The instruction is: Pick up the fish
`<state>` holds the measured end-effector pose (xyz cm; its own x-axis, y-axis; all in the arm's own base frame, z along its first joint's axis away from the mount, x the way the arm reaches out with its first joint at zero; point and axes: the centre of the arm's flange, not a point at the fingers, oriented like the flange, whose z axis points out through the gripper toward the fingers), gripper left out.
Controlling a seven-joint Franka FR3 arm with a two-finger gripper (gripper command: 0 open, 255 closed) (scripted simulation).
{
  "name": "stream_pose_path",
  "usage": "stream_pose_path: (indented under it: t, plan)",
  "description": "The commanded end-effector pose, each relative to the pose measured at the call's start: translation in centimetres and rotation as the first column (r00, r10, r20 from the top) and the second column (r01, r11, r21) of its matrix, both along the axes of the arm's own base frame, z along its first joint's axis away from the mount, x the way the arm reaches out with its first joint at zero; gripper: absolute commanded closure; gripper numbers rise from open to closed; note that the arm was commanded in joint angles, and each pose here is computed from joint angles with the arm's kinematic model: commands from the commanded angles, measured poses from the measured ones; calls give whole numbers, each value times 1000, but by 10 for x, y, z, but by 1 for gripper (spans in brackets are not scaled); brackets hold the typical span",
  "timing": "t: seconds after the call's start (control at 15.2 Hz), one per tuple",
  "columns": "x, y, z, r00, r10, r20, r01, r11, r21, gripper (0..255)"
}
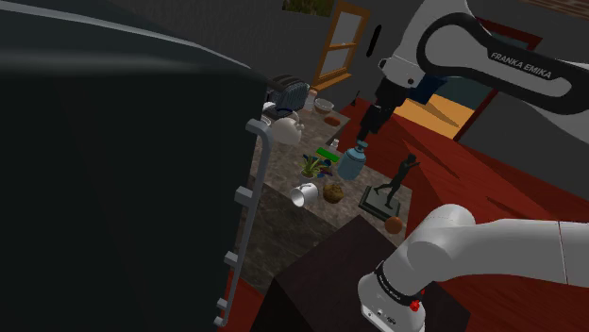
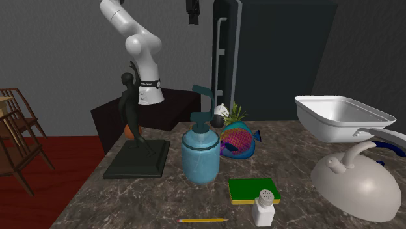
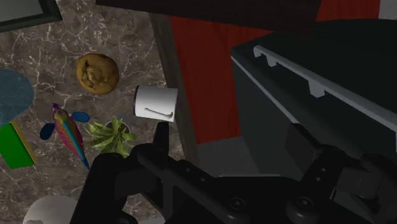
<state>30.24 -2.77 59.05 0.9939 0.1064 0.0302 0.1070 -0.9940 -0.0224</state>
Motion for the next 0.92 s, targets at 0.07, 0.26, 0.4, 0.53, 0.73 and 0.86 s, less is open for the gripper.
stream_pose_path:
  t: [0.07,0.26,0.4,0.53,0.73,0.86]
  plan:
    - [7,-10,-7,1000,-5,1,5,1000,7,0]
    - [26,-38,-30,1000,-19,4,18,999,27,0]
    - [39,-57,-45,1000,-28,5,28,999,40,0]
    - [52,-76,-61,999,-37,7,37,998,54,0]
    - [71,-105,-84,999,-51,9,50,996,74,0]
    - [84,-124,-100,998,-60,10,59,994,88,0]
